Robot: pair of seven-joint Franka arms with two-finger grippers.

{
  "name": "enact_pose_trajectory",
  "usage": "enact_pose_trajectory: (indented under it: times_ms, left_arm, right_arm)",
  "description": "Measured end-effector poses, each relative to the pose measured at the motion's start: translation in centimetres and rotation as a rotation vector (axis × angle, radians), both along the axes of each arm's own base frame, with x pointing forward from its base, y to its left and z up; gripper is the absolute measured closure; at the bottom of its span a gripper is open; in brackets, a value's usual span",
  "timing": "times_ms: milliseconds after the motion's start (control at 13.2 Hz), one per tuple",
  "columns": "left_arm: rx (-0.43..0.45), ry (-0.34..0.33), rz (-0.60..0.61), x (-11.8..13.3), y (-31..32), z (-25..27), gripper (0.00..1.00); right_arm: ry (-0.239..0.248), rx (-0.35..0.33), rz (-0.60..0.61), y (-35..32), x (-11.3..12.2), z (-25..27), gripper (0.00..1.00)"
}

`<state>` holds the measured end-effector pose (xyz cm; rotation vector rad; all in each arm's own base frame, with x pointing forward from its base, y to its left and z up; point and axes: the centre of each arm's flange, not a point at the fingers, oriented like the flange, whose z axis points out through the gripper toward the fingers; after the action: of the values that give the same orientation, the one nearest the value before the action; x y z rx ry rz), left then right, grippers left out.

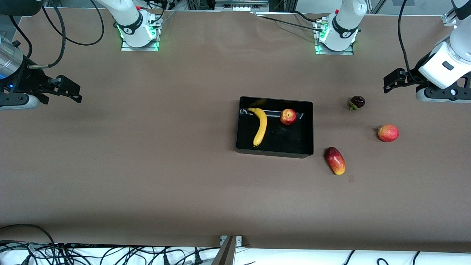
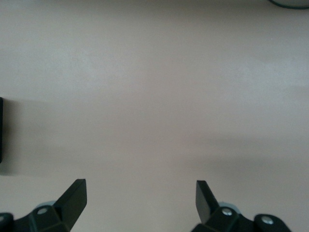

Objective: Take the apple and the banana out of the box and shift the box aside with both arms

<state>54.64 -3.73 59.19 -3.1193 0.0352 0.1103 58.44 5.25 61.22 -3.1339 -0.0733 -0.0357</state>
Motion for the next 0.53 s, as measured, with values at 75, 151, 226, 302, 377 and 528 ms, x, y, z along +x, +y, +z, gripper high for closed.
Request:
enact_pose_trajectory:
  times_ms: [75, 151, 226, 302, 377, 528]
  left_arm:
    - [0.0, 0.0, 0.0, 0.0, 0.01, 0.0, 0.0]
    - [0.0, 0.0, 0.0, 0.0, 0.02, 0.0, 0.0]
    - [0.0, 0.0, 0.0, 0.0, 0.01, 0.0, 0.0]
    - [0.0, 0.0, 0.0, 0.0, 0.01, 0.0, 0.0]
    - [0.0, 0.0, 0.0, 0.0, 0.01, 0.0, 0.0]
    - [0.002, 0.026, 0.001, -0.2, 0.03, -0.31, 0.0]
  right_arm:
    - [0.0, 0.0, 0.0, 0.0, 0.0, 0.0, 0.0]
    - [0.0, 0.0, 0.0, 0.0, 0.0, 0.0, 0.0]
    - [0.0, 0.0, 0.0, 0.0, 0.0, 0.0, 0.0]
    - [0.0, 0.0, 0.0, 0.0, 0.0, 0.0, 0.0]
    - [0.0, 0.0, 0.0, 0.0, 0.0, 0.0, 0.0]
    - [0.0, 0.0, 0.0, 0.0, 0.0, 0.0, 0.0]
